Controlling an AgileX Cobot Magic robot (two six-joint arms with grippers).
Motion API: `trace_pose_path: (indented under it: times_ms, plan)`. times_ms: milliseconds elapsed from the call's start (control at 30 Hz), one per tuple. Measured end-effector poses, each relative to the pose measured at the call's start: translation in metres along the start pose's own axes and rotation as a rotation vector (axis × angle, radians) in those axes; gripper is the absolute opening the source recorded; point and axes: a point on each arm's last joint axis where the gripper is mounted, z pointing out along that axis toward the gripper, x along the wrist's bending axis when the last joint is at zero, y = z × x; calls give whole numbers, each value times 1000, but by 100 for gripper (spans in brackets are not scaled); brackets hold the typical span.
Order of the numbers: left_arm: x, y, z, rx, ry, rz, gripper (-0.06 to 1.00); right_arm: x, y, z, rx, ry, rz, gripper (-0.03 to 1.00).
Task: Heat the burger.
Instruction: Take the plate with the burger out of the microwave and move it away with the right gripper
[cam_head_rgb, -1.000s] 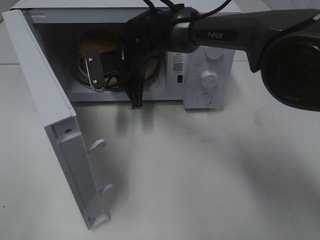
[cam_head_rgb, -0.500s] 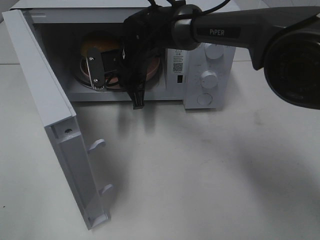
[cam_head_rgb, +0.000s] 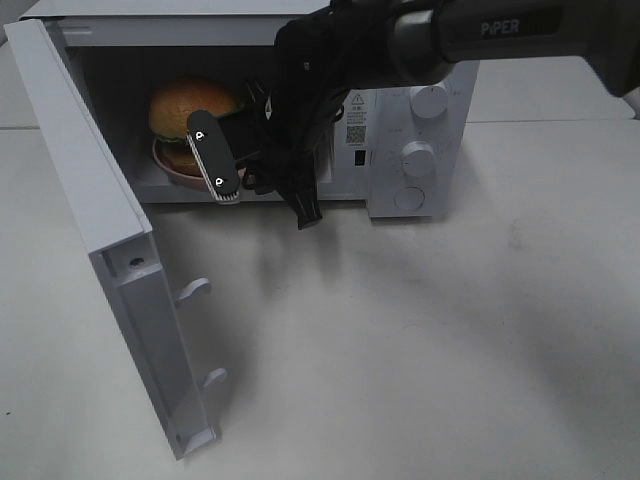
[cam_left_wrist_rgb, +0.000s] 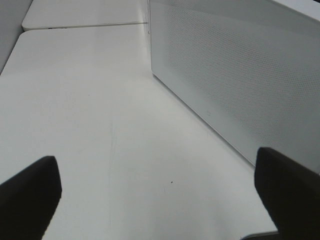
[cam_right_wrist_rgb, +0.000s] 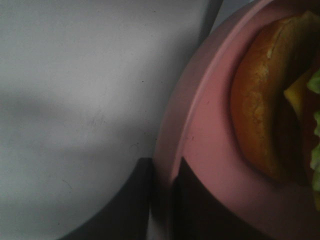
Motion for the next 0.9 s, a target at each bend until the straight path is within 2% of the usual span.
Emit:
trace_pose_path:
  times_ms: [267, 533, 900]
  plan:
    - [0, 0, 0, 0, 0, 0, 99, 16, -1, -18, -54, -45, -64, 10]
    - [0, 0, 0, 0, 0, 0, 99, 33, -1, -33, -83, -30, -131, 10]
    - [0, 0, 0, 0, 0, 0, 99, 47, -3, -58, -126, -38, -143, 10]
